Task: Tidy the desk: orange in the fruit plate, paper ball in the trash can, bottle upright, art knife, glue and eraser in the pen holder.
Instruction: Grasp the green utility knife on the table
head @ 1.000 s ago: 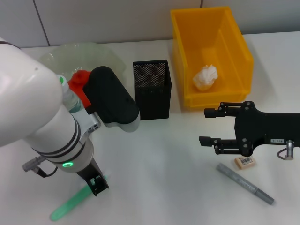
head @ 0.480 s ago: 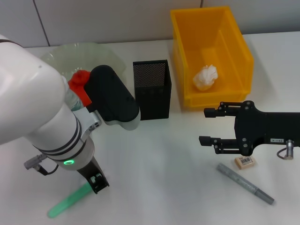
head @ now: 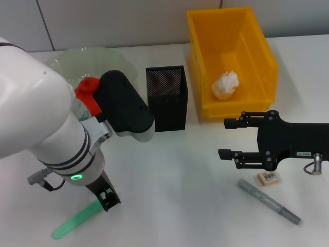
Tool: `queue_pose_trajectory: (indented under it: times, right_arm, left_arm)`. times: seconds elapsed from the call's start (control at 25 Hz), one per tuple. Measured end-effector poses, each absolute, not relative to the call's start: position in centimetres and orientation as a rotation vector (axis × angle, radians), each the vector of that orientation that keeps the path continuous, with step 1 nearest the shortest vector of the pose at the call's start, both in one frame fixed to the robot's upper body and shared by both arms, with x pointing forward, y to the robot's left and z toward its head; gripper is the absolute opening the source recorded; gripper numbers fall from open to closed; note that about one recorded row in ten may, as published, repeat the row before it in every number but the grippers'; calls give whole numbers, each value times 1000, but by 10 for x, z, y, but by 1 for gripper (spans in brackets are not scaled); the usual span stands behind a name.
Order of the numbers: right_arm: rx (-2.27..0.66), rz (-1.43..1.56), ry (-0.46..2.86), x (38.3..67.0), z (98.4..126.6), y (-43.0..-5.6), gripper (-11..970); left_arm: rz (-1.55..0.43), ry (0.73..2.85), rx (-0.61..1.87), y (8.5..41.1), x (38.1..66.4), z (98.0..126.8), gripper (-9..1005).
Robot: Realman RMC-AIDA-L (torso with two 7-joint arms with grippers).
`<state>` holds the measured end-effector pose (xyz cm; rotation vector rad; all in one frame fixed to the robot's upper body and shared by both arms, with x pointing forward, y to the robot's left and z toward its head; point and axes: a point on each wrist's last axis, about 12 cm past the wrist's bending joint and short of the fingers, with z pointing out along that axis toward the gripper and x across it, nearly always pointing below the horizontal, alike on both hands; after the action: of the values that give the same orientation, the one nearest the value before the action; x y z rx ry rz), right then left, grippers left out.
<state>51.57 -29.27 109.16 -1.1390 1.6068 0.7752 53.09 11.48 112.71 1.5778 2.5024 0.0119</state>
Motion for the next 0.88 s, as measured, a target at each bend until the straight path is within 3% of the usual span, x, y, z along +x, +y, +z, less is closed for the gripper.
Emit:
queue_pose_trajectory:
  times: [0.72, 0.88]
  right_arm:
    - [-1137, 764, 1610, 518, 1092, -293, 689]
    - [-1137, 756, 1611, 519, 1092, -293, 689]
  left_arm:
    - [27, 2502, 1587, 113, 534, 1126, 198]
    - [32, 2498, 1596, 113, 534, 1126, 141]
